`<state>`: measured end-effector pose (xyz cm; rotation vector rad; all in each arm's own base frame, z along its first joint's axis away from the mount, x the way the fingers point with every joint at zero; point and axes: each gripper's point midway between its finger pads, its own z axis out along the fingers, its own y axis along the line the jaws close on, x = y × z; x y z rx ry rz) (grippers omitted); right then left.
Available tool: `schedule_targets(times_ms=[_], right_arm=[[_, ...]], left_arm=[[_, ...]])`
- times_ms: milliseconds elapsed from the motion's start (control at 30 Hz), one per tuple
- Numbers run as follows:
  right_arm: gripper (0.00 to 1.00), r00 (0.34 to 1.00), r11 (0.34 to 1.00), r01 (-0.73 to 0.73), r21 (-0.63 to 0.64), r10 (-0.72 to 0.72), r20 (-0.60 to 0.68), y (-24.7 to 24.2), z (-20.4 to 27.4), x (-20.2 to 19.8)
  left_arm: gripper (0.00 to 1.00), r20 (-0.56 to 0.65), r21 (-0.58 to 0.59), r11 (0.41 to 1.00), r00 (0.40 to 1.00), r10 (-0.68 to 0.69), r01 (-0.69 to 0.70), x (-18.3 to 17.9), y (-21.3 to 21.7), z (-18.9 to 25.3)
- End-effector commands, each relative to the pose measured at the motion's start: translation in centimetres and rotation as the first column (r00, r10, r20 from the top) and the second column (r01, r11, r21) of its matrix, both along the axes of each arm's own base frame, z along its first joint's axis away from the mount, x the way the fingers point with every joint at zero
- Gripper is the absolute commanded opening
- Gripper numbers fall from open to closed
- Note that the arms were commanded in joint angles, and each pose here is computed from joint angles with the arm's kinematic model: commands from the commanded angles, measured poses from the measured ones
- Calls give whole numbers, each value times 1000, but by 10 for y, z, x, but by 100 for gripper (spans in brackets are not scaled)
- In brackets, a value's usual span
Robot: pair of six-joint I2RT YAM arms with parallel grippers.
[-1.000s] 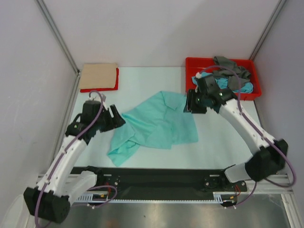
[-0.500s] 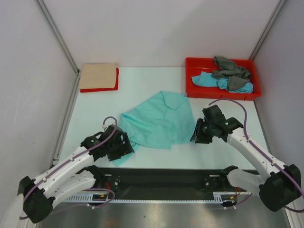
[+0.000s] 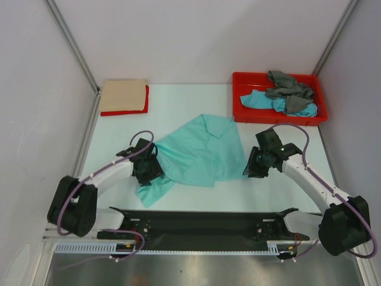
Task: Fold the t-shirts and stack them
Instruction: Flatten the tshirt out
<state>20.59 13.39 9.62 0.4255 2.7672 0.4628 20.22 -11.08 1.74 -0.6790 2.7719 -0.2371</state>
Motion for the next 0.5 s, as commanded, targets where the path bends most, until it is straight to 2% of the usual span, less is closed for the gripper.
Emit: schedule_targets(times_ms=[0, 200, 267, 333, 467], right_arm=[[33, 996, 996, 81, -25, -82, -32, -19, -10, 5], [35, 980, 983, 177, 45, -172, -100, -27, -30, 12], [36, 980, 981, 179, 69, -172, -100, -23, -33, 17], [38, 978, 981, 178, 82, -168, -122, -19, -37, 18], [42, 975, 976, 190, 108, -174, -139, -15, -44, 20]], left_arm=[[66, 134, -18, 995, 986, -97, 100, 61, -19, 14], [66, 204, 16, 986, 964, -168, 169, 118, -29, 35], [63, 227, -27, 977, 954, -198, 209, 133, -39, 50], [64, 210, -14, 978, 957, -201, 208, 132, -37, 54], [82, 222, -10, 986, 962, -157, 164, 106, -24, 62]])
